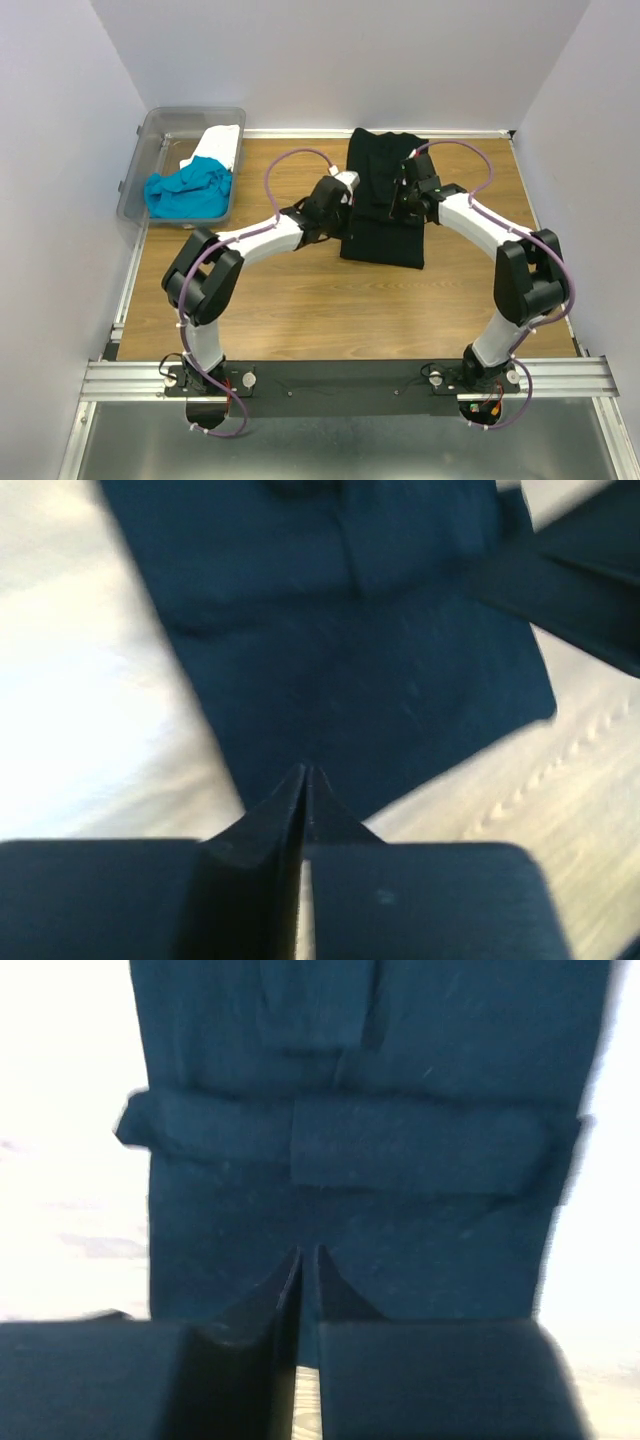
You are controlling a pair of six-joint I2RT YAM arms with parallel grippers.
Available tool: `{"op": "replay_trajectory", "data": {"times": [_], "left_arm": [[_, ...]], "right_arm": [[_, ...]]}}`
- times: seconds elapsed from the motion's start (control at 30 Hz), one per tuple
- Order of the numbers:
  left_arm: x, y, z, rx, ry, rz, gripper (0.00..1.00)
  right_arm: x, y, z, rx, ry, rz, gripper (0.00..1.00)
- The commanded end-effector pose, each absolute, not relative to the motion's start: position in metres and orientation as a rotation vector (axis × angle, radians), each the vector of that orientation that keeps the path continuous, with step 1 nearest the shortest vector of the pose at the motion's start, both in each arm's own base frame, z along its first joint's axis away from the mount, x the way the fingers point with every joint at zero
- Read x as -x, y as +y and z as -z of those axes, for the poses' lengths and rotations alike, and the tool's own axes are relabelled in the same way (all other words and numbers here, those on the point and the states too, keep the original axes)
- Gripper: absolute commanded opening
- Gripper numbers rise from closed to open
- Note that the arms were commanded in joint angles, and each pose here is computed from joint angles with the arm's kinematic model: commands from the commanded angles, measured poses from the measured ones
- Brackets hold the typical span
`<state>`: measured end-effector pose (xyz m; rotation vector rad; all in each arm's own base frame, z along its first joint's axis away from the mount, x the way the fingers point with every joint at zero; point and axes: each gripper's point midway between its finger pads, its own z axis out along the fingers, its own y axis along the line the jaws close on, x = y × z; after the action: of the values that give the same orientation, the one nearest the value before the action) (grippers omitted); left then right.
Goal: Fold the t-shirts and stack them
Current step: Fold the tshirt
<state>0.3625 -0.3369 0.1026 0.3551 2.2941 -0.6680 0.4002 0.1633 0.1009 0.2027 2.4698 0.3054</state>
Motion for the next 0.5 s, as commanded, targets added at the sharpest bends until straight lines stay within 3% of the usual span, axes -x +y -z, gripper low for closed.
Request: {"op": "replay_trajectory", "data": {"times": [0.0, 0.47], "left_arm": [[-0.345, -0.353, -0.066, -0.39, 2.369, 0.745, 0.01], [-0.301, -0.33, 0.013, -0.389, 2.573, 0.695, 0.01]], "right_arm": [[-0.396, 0.189, -0.071, -0.219, 2.514, -0.459, 0.1], [-0.432, 0.177, -0.026, -0.24, 2.519, -0.287, 0.02]]}}
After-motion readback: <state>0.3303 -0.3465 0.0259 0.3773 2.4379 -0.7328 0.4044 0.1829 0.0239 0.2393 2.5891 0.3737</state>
